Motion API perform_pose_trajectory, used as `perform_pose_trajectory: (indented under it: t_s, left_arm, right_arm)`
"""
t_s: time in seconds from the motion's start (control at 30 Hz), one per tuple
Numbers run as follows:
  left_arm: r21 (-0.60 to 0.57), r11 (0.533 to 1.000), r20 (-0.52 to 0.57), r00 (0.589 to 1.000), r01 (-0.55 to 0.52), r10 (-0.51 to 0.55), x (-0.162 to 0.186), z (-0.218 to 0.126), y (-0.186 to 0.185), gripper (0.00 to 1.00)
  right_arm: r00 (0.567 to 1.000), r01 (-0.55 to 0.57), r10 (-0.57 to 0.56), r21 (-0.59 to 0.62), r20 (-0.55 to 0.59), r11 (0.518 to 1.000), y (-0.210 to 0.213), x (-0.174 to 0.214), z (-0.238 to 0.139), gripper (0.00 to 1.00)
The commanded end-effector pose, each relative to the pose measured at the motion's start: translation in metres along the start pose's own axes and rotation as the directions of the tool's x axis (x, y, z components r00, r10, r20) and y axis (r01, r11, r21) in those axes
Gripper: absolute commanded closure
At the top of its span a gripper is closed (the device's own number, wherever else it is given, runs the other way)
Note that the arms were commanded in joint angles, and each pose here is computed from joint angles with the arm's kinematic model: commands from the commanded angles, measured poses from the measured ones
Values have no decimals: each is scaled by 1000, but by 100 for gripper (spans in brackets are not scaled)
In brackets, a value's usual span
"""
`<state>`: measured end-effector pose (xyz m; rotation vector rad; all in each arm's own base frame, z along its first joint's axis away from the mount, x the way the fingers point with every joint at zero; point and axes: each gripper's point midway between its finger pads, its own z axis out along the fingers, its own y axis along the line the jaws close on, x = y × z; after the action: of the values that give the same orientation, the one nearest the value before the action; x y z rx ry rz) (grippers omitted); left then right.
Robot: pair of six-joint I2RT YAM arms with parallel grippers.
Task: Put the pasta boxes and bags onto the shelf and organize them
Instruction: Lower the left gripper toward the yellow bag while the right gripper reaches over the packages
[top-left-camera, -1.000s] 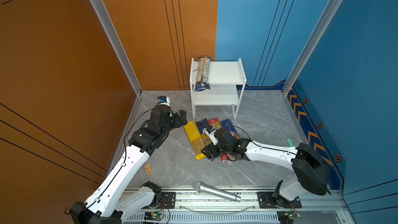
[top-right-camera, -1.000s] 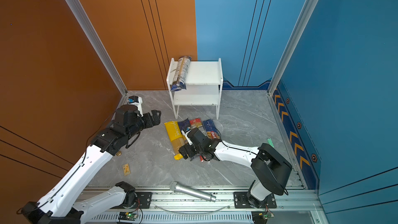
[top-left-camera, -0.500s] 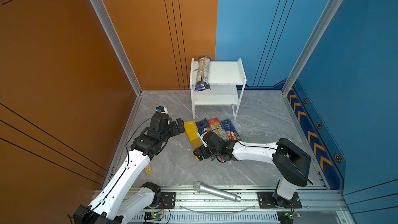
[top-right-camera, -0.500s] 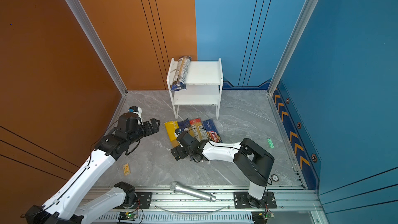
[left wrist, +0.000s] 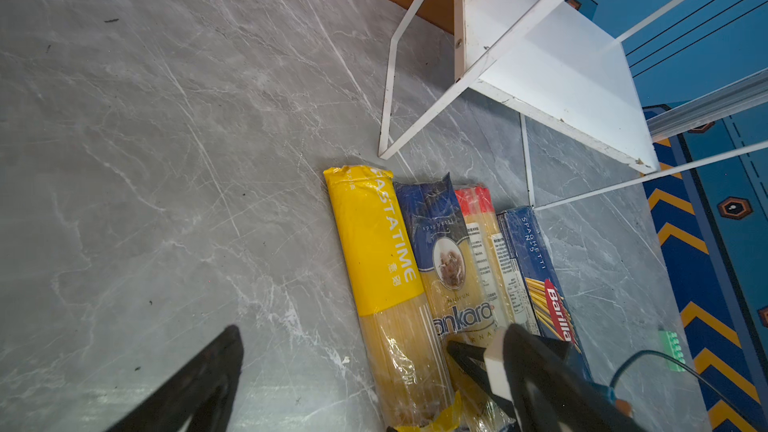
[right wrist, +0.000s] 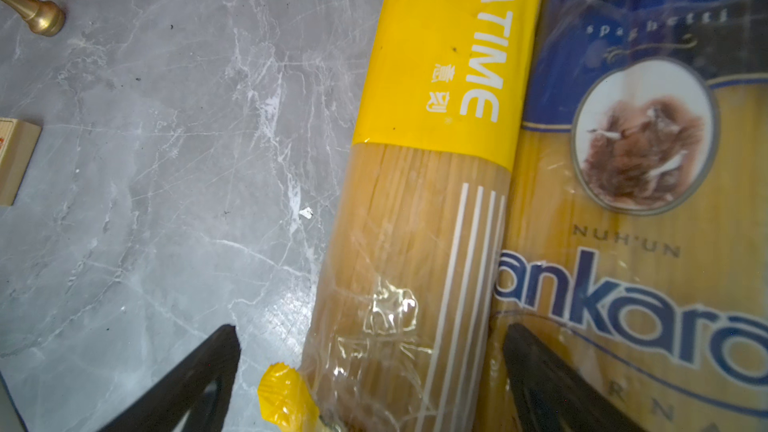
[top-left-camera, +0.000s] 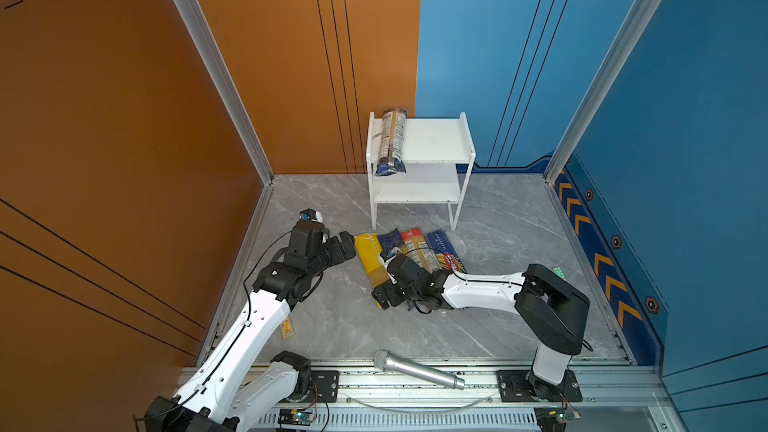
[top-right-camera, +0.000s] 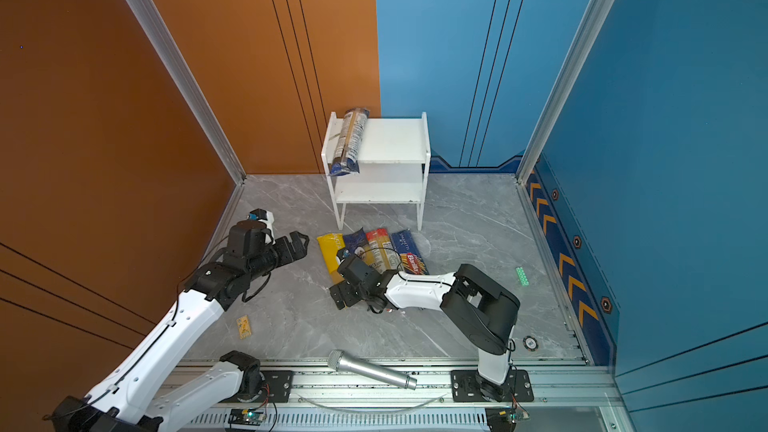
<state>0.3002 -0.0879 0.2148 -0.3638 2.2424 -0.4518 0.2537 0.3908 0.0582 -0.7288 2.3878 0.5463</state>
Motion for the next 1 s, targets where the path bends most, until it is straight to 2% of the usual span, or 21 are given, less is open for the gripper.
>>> perform_pose_trajectory:
  t_s: [0.0,0.73,0.97]
  left_arm:
    - [22,1000,6,1000,17,-18,0,-1,-1,2]
    - [14,999,-4,999,37,-36,3,2,4,2]
    - [6,999,-12,999,41,-41,6,4,7,2]
  right_arm:
    - [1000,-18,18,27,-10,999,-2,2,9,4]
    - [997,26,-18,113,-77,993,-4,20,28,6]
    - [995,35,-23,122,-101,992,-6,27,32,10]
